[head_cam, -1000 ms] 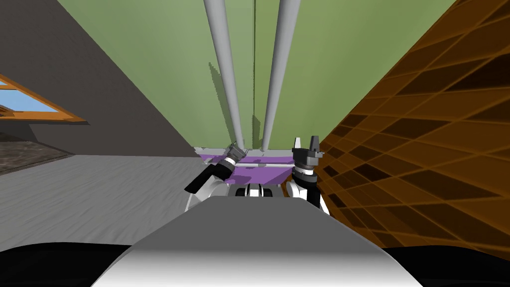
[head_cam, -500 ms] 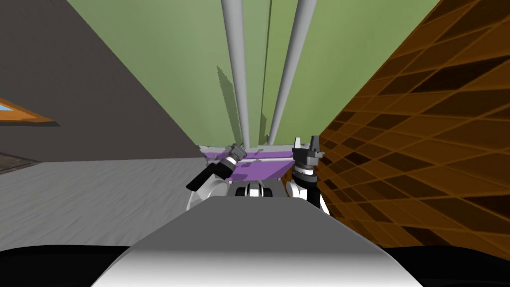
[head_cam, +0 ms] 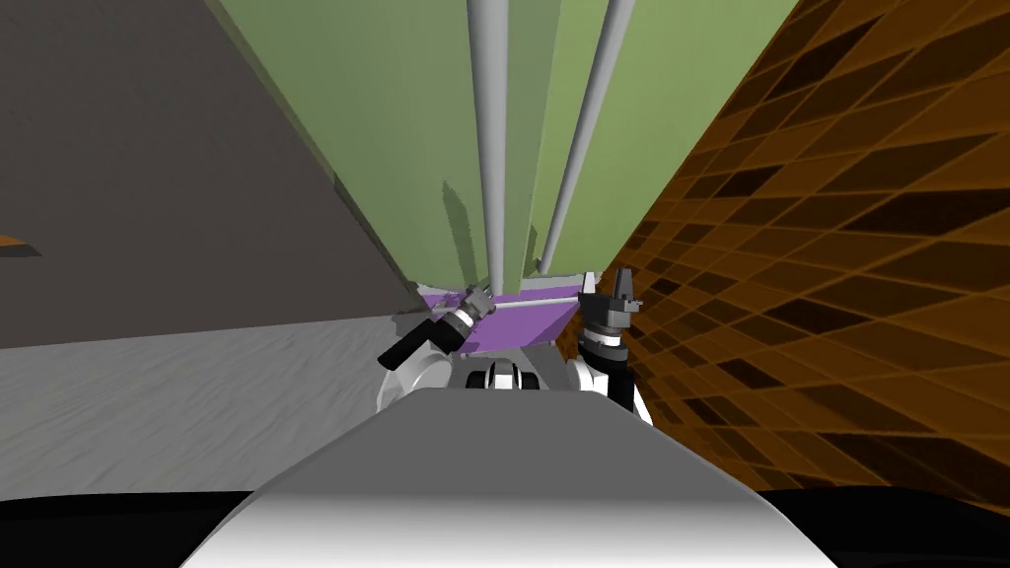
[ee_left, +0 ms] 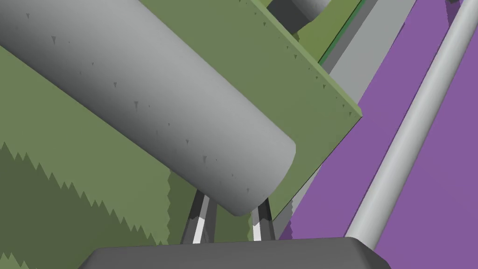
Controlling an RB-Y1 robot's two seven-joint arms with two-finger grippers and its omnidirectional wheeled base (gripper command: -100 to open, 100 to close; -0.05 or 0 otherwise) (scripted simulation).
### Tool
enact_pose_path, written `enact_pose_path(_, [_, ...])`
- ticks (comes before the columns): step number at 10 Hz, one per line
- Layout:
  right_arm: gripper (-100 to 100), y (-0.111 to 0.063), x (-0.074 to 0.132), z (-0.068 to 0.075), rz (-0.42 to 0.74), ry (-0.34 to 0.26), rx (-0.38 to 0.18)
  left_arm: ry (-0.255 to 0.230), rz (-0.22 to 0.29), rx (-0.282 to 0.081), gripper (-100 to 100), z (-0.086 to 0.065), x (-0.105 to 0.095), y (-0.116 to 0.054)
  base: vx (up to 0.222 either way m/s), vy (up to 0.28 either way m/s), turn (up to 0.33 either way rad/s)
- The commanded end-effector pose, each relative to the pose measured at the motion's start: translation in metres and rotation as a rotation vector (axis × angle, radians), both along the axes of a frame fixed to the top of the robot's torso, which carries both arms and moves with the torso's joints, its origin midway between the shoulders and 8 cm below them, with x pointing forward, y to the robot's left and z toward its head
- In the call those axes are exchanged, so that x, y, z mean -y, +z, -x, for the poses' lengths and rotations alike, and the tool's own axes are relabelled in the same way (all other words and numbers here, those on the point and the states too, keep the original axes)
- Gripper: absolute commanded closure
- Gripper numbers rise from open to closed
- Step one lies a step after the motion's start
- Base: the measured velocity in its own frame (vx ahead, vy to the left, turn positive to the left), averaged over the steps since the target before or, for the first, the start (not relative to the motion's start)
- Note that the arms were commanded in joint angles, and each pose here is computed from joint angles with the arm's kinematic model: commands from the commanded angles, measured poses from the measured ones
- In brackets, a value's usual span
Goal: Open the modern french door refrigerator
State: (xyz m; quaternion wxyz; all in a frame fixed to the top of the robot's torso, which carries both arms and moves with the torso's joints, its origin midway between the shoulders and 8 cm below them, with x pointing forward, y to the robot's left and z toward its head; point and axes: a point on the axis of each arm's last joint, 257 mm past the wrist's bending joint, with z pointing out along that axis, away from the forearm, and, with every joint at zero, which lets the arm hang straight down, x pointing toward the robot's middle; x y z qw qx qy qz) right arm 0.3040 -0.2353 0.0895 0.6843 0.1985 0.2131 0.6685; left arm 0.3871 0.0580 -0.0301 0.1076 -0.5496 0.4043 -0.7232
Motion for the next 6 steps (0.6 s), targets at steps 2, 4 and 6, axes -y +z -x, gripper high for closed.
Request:
enact_pose_path(2, [0, 0.0, 0.0, 0.0, 0.0, 0.0, 0.0, -0.076, 0.0, -0.002, 100, 0.004, 0.022, 0.0, -0.087, 0.129, -0.081])
enact_pose_path(4, [0, 0.0, 0.0, 0.0, 0.0, 0.0, 0.0, -0.103, 0.002, 0.001, 100, 0.006, 0.03, 0.002, -0.097, 0.211, -0.159])
enact_pose_path(6, [0, 0.0, 0.0, 0.0, 0.0, 0.0, 0.0, -0.155, 0.005, 0.005, 100, 0.01, 0.046, 0.004, -0.134, 0.236, -0.144])
